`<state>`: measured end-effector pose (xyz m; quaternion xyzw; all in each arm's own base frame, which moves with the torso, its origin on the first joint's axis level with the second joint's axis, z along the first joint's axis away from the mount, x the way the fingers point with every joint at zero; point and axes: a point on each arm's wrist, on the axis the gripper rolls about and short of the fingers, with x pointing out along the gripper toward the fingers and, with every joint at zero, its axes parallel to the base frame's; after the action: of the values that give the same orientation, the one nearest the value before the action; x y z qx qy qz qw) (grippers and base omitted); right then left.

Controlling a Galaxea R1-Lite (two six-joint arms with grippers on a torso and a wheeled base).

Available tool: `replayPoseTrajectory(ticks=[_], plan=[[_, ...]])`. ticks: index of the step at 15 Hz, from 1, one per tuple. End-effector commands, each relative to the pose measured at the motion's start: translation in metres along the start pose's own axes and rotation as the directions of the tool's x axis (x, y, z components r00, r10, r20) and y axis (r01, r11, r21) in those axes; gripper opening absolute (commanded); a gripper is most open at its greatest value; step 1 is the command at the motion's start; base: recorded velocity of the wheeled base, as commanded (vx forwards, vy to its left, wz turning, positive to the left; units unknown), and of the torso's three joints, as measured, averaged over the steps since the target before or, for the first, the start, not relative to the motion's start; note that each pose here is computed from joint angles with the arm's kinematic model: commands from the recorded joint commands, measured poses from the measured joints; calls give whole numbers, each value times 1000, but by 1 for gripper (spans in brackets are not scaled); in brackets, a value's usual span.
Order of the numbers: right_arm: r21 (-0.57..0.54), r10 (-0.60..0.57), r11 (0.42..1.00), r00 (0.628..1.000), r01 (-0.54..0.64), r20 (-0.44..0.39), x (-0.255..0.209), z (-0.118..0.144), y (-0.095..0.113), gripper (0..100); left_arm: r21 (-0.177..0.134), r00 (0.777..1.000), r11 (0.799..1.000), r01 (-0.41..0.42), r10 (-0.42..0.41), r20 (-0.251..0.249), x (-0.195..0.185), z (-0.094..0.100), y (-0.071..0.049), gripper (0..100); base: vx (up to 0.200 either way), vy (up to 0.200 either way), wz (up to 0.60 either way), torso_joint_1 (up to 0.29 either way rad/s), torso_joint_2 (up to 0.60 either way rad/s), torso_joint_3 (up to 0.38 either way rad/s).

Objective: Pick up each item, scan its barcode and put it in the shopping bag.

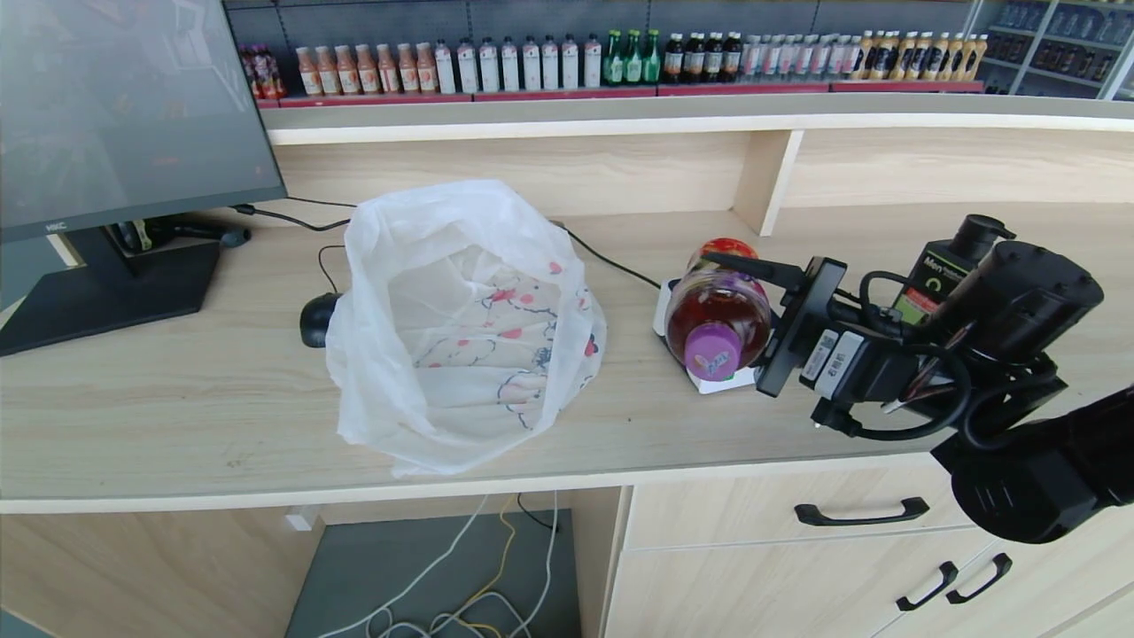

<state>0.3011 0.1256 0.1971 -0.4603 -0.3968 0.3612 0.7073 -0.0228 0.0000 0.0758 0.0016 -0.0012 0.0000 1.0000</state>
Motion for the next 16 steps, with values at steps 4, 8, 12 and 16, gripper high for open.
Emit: replayPoseTrajectory(ticks=[4, 8, 12, 16], plan=[[-1, -2, 1000, 1000, 2, 31, 5, 10, 0, 0, 0, 1000, 1000, 0, 0, 1, 0, 0, 0, 100, 0, 0, 0, 0, 0, 0], [18, -16, 1000, 1000, 16, 27, 6, 11, -4, 0, 0, 1000, 1000, 0, 0, 1, 0, 0, 0, 100, 0, 0, 0, 0, 0, 0], [64, -54, 996, 999, 54, 1, 4, 16, -12, 0, 0, 1000, 1000, 0, 0, 1, 0, 0, 0, 100, 0, 0, 0, 0, 0, 0], [137, -113, 984, 993, 116, -34, 4, 21, -24, 0, 0, 1000, 1000, 0, 0, 1, 0, 0, 0, 100, 0, 0, 0, 0, 0, 0]])
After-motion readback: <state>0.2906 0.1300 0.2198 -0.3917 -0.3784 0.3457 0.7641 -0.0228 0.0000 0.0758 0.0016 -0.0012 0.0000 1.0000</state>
